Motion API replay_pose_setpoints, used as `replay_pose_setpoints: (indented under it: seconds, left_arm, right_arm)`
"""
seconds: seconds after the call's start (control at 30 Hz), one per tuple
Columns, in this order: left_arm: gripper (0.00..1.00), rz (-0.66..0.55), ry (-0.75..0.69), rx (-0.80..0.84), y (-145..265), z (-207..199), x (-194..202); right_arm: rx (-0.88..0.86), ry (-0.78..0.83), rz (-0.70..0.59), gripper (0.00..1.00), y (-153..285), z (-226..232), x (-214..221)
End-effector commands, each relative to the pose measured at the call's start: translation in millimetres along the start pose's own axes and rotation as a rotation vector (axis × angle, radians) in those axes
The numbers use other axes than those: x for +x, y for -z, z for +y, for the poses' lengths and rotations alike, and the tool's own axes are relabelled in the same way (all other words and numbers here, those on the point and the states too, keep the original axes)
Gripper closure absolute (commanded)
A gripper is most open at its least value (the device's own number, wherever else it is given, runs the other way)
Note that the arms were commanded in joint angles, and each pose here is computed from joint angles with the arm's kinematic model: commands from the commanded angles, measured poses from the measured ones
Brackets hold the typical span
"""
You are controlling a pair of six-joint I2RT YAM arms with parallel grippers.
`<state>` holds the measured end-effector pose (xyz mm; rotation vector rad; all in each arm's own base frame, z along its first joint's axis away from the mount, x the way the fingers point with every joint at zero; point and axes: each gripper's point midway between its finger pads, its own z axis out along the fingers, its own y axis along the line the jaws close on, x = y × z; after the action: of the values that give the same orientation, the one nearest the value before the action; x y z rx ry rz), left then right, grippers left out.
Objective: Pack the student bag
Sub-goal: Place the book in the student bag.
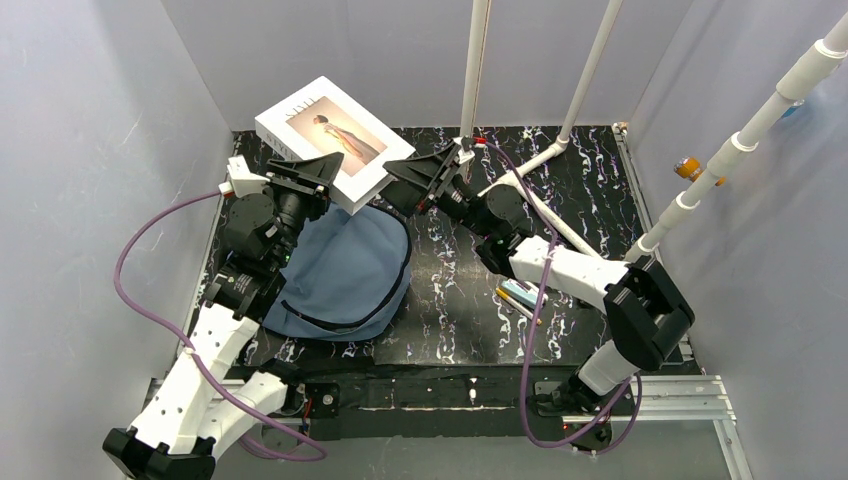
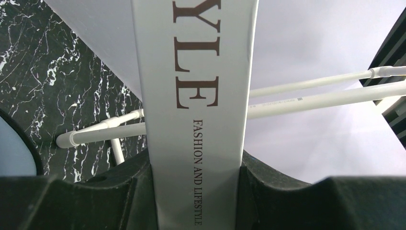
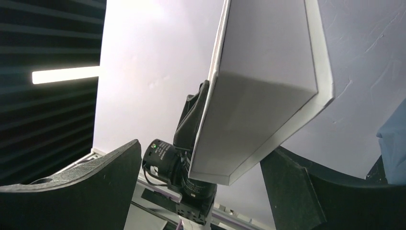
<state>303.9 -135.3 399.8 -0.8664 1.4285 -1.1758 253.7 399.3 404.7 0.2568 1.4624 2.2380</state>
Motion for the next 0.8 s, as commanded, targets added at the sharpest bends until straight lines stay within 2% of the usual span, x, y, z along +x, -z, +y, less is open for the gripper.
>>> replay_pose_setpoints:
  seconds: [0.0, 0.13, 0.53, 0.77]
  left_arm:
    - [0.78, -0.036, 0.021, 0.064, 3.1, -22.5, -10.8]
    - [0.79, -0.041, 0.024, 0.065, 3.7, -21.3, -11.3]
    - [0.79, -0.043, -0.007, 0.063, 0.1, -12.3, -8.8]
    - [0.78, -0.033, -0.054, 0.069, -2.5, -5.9, -4.6]
  right_arm:
    - [-0.081, 0.001, -0.068, 0.02, -16.9, 32.3, -14.2]
    - [-0.029, -0.007, -0.084, 0.05, -24.1, 21.7, -16.5]
    - [-0.003, -0.127, -0.101, 0.3, -40.6, 9.4, -13.7]
    - [0.038, -0.145, -0.105, 0.4, -41.1, 0.1, -13.1]
